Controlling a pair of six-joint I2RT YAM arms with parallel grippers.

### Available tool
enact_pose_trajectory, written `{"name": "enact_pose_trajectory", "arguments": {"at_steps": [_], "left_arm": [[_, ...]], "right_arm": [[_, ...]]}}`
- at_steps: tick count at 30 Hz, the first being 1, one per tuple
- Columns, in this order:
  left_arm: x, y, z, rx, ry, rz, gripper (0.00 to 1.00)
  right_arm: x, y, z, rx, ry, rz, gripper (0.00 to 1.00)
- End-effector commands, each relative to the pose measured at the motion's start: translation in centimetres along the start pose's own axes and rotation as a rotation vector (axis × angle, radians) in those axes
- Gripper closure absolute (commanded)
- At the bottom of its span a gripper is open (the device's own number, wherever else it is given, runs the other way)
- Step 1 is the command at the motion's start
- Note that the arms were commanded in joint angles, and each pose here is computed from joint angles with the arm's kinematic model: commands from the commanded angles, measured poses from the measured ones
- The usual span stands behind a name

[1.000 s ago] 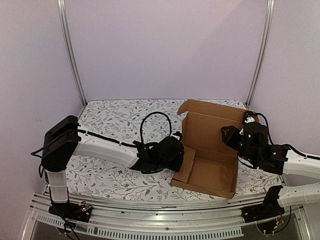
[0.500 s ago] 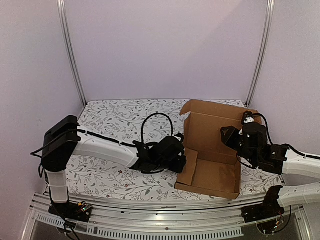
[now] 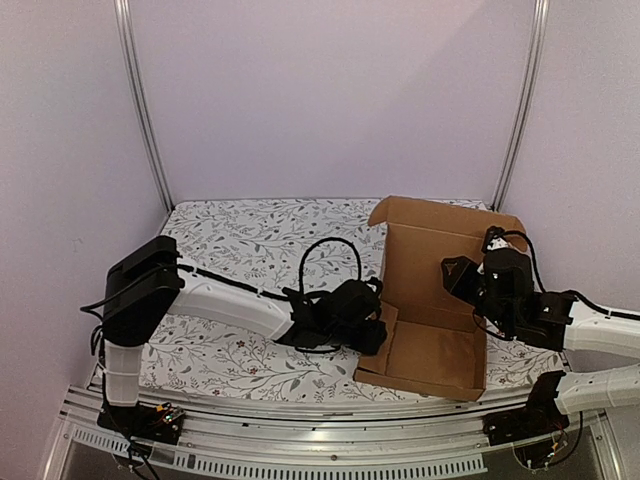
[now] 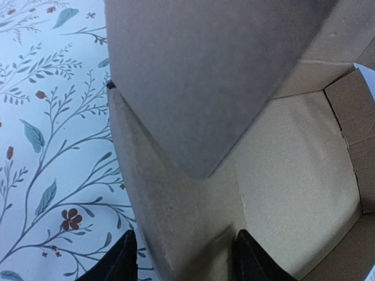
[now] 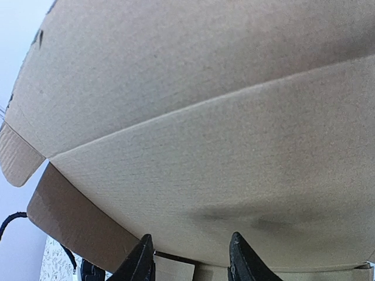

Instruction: Fold the paper box

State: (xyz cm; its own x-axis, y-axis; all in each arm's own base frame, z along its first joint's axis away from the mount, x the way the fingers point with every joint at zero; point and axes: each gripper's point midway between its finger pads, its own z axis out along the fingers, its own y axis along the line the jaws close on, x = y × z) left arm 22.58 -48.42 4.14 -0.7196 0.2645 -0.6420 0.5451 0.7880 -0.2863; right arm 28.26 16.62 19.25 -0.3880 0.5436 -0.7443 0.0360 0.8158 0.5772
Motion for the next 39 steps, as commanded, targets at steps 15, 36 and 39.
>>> {"name": "enact_pose_trajectory", "arguments": {"at_steps": [15, 36, 39], "left_arm": [[5.0, 4.0, -1.0, -0.184, 0.142, 0.129, 1.00], [0.0, 13.0, -5.8, -0.538, 0.037, 0.119, 1.00], [0.4, 14.5, -6.3, -0.588, 0.024, 0.071, 1.00]], "right_arm": [[0.4, 0.5, 0.2, -0.007, 0.023, -0.030, 0.58], [2.9, 8.1, -1.5, -0.303, 0.274, -0.373, 0.44], [4.5, 8.1, -1.8, -0.306, 0.324, -0.438, 0.45]]}}
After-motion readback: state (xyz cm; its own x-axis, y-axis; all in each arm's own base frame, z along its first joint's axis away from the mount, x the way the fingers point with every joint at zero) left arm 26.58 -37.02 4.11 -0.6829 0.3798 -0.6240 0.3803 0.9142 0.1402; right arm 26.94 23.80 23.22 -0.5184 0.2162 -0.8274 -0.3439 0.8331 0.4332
